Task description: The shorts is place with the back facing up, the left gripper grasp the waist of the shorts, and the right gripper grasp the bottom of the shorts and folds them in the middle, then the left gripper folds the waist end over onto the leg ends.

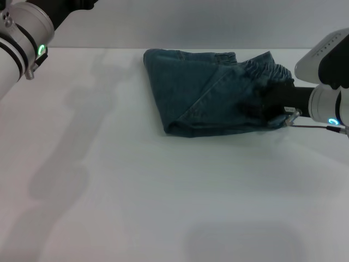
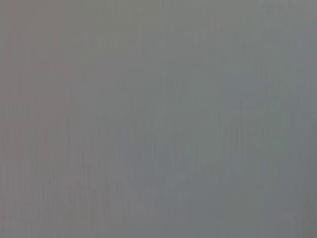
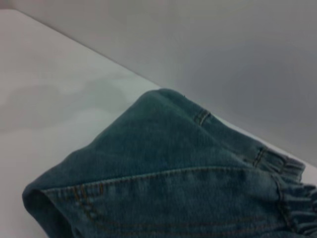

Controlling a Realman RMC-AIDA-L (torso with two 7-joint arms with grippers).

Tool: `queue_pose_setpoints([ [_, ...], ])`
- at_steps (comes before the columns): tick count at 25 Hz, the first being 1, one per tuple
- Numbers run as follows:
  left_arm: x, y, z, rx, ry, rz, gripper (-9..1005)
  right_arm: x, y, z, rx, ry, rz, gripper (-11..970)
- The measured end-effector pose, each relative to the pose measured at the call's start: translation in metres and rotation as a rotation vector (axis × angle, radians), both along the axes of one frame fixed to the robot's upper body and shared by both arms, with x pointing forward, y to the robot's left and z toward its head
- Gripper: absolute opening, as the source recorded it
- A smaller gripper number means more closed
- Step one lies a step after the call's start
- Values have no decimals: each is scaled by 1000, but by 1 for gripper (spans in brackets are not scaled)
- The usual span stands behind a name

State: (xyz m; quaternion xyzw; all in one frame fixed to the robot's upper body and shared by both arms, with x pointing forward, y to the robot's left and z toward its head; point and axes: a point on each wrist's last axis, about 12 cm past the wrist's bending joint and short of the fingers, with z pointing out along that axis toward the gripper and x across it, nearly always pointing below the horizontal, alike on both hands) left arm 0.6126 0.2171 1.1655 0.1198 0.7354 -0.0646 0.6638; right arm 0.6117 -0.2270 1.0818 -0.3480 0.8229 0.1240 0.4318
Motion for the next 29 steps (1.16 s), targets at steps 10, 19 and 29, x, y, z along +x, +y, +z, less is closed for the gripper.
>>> queue_pose_setpoints([
  [10, 1, 0, 2, 3, -7, 0, 853, -7, -2, 24, 67, -69, 22, 546],
  [19, 0, 4, 1, -1, -23, 20, 852, -27, -22, 54, 225, -368, 26, 546],
  [29, -20, 3, -18, -9, -155, 109, 851, -48, -80, 22, 338, -692, -268, 546],
])
